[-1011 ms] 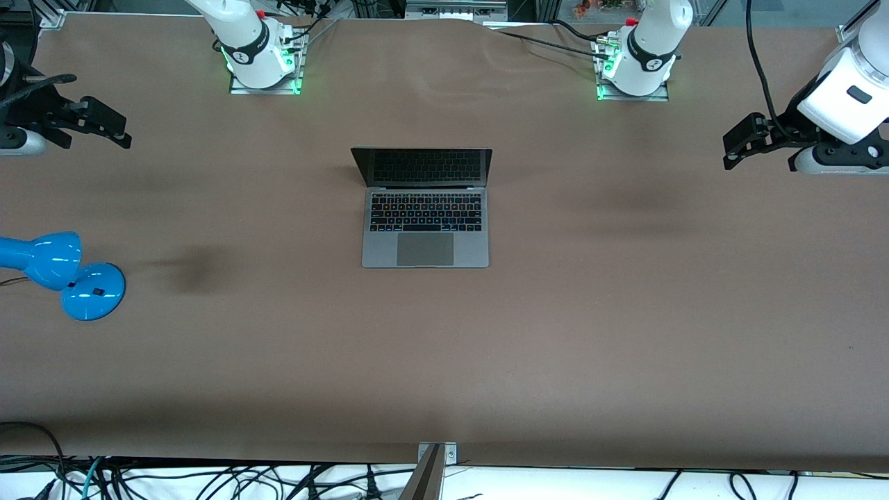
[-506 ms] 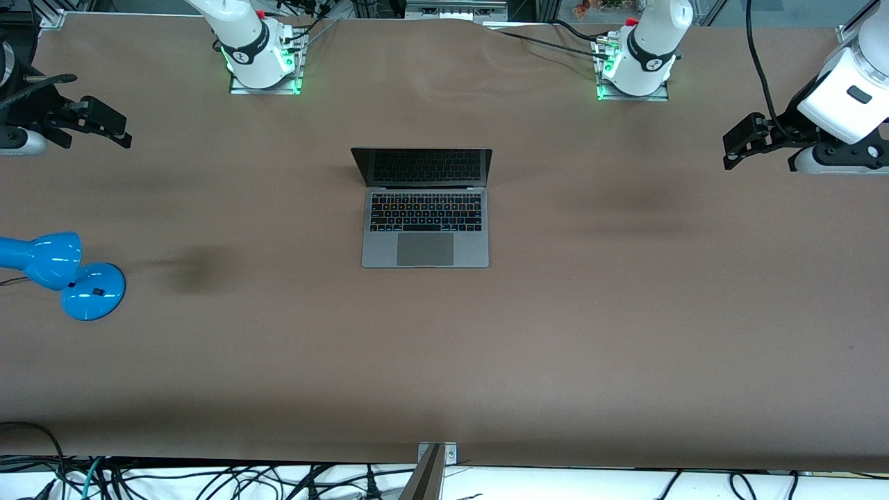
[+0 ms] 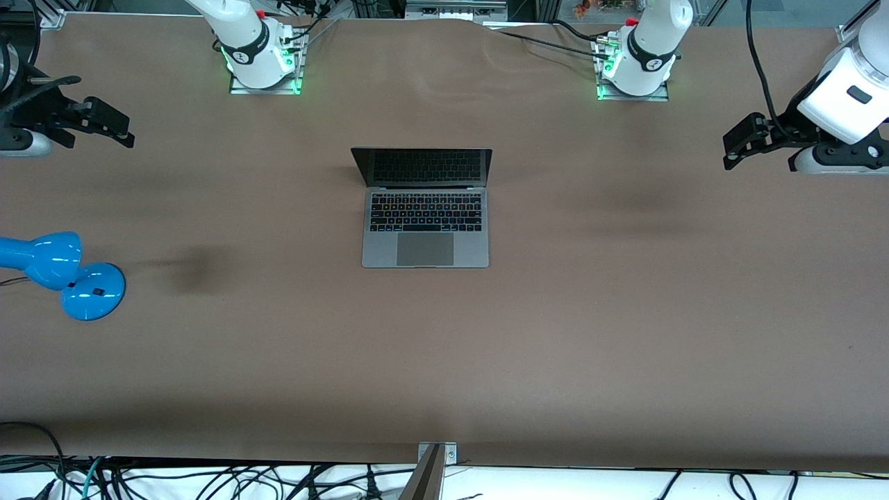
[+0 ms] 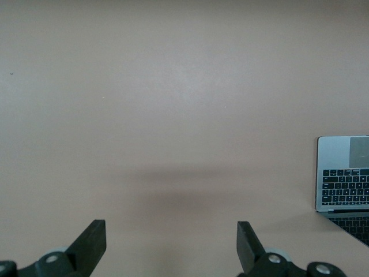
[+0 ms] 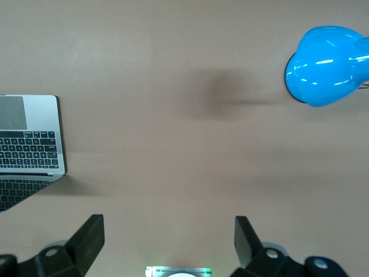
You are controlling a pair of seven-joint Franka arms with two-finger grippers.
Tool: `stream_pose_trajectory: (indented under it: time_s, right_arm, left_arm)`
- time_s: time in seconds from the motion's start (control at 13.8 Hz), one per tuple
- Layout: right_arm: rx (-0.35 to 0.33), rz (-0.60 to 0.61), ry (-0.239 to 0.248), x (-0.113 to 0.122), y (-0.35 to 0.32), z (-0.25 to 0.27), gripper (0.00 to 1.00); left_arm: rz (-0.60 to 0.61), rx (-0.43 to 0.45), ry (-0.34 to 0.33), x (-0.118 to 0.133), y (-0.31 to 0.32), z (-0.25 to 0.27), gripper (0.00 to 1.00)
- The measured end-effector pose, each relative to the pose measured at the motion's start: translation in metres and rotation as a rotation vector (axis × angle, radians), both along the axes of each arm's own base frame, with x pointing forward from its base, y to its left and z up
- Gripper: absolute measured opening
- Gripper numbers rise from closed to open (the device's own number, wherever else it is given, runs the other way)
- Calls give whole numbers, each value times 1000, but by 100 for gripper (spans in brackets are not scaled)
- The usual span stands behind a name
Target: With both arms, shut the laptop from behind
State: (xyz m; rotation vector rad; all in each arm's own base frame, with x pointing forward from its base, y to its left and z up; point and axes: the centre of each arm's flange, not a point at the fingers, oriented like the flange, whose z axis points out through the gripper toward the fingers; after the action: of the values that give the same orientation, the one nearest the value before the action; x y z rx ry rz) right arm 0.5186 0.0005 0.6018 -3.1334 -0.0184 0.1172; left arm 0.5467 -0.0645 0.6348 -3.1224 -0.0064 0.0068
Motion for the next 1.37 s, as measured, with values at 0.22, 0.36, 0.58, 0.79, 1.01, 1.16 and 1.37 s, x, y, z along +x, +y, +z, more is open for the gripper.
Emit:
stream_pose_trajectory:
  time_s: [0.22,0.36,0.58,0.79,1.01,1.16,1.37]
  right_arm:
    - [0,0,3,0,0,-2,100]
    - [0,2,7,0,0,-3,100]
    - [7,53,31,-1,6,-14,100]
    - [6,134,70,-2,37,-32,100]
    - [-1,244,85,-9,99,-39,100]
    - [39,250,101,-15,136,-45,100]
    - [122,178,138,-18,168,-55,100]
  left_arm:
    - [0,0,0,0,0,0,100]
    - [1,0,7,2,1,-4,100]
    - [2,5,31,9,2,-17,100]
    - [2,6,82,14,3,-34,100]
    - [-9,-31,120,16,-15,-49,100]
    - [4,-47,147,12,-51,-59,100]
    - [39,-34,204,-4,-130,-84,100]
